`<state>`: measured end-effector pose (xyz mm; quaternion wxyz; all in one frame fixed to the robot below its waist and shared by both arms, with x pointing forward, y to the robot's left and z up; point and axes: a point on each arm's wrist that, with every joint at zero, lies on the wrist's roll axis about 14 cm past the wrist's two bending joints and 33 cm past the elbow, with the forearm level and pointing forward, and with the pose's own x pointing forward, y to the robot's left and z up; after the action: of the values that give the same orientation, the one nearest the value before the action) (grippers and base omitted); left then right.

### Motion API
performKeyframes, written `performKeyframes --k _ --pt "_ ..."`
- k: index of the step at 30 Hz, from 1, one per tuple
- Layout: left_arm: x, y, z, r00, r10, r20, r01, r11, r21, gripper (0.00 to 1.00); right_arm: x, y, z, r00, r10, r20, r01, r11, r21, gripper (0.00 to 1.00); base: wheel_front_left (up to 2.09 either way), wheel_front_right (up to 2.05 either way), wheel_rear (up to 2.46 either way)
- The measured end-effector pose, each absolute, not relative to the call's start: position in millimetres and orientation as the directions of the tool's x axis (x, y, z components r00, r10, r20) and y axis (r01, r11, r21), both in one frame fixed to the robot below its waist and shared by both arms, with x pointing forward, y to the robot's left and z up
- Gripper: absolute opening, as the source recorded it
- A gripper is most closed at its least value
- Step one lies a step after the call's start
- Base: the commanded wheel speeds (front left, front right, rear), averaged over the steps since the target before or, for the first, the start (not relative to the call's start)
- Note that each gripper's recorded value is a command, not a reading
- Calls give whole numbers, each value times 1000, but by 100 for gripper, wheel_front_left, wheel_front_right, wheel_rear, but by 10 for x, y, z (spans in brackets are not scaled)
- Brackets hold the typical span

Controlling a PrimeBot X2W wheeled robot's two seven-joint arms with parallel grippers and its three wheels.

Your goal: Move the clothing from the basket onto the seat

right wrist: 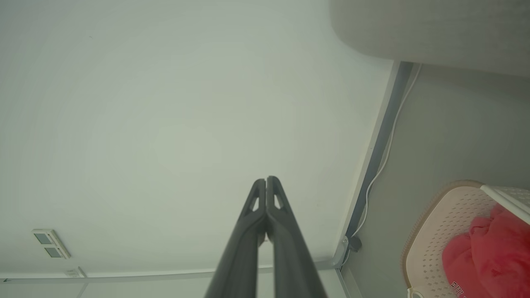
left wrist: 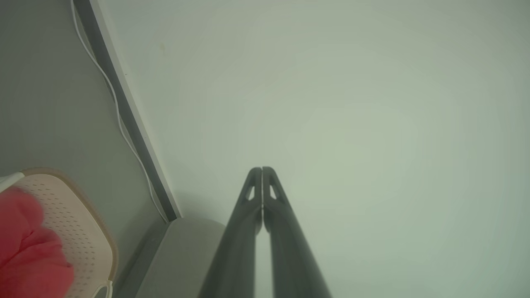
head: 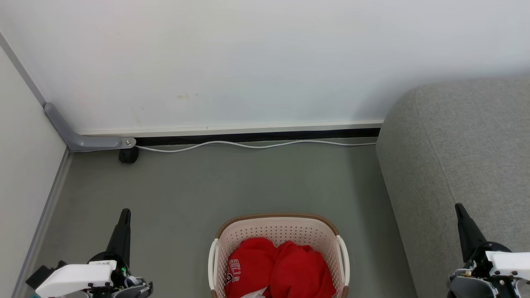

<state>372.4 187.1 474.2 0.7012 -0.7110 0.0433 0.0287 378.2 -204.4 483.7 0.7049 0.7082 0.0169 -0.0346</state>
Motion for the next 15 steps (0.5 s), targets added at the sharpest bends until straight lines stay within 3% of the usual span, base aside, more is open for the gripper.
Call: performKeyframes --k 15 --pt "3724 1871 4742 995 -21 -102 -102 -13 -995 0 3782 -2044 4837 997 -25 -73 73 -6 997 0 0 0 0"
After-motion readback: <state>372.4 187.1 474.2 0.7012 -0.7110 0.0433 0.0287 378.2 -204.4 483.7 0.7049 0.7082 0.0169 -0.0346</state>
